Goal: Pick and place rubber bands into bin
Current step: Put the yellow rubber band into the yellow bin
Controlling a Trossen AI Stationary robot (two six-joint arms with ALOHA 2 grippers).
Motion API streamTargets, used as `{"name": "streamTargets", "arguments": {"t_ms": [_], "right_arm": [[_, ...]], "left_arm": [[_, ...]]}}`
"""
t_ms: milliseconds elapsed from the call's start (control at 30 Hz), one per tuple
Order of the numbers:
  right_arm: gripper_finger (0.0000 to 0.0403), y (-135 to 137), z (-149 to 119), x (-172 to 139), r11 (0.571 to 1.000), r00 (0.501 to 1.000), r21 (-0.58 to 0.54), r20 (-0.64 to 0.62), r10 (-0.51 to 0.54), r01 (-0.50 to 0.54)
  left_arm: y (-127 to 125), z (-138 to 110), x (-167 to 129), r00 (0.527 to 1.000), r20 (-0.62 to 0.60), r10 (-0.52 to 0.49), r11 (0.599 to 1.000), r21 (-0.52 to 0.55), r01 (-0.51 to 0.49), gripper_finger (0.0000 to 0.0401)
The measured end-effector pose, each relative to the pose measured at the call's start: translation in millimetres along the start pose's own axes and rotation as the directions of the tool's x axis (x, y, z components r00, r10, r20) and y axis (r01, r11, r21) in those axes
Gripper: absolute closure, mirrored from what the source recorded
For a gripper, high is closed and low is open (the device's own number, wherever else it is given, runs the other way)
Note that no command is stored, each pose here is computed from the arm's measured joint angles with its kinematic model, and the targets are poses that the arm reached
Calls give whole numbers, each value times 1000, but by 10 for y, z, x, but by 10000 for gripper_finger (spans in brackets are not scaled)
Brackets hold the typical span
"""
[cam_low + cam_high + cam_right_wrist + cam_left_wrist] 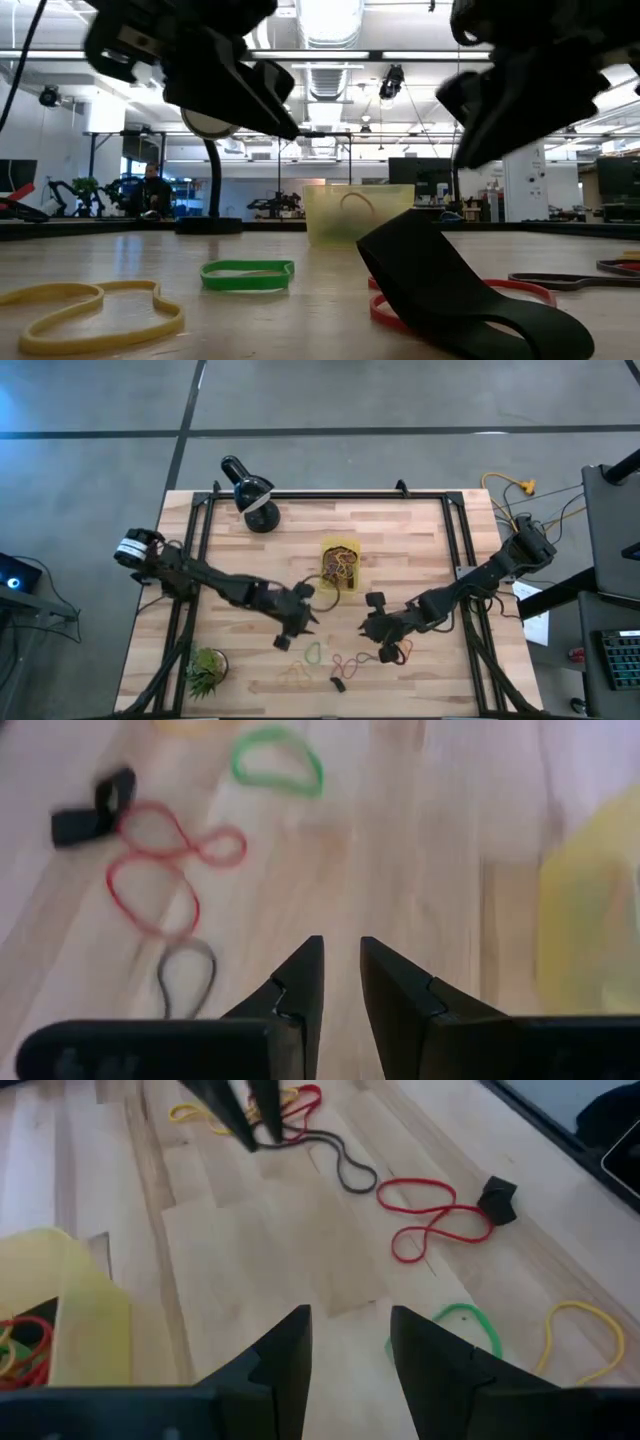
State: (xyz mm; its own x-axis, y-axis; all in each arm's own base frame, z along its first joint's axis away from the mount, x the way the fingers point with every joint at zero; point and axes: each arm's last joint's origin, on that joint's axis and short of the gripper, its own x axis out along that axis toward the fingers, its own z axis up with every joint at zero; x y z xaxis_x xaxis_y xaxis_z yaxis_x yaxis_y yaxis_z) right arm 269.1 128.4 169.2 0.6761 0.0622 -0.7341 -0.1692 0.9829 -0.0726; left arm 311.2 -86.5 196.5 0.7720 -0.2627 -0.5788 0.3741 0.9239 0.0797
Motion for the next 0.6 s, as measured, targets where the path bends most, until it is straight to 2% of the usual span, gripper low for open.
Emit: {"name": "streamTargets", "arguments": {"t_ms": [200,400,533,600], "right_arm": [[340,-39,-228,-26,989,972,137,-236,-14,47],[342,-49,-360,-147,956,870,282,-488,67,85],[342,-48,-363,-222,949,818,296,-569,86,106],[342,-47,-383,-245,958,800,265,-596,78,104]], "left_arm": [[-199,12,4,999,-14,31,999,-11,-31,278],[-270,-29,38,999,-32,34,998,-45,-35,278],[-270,-81,43,998,-45,44,998,-47,-46,278],[-269,-110,45,997,-52,58,997,-46,-60,278]]}}
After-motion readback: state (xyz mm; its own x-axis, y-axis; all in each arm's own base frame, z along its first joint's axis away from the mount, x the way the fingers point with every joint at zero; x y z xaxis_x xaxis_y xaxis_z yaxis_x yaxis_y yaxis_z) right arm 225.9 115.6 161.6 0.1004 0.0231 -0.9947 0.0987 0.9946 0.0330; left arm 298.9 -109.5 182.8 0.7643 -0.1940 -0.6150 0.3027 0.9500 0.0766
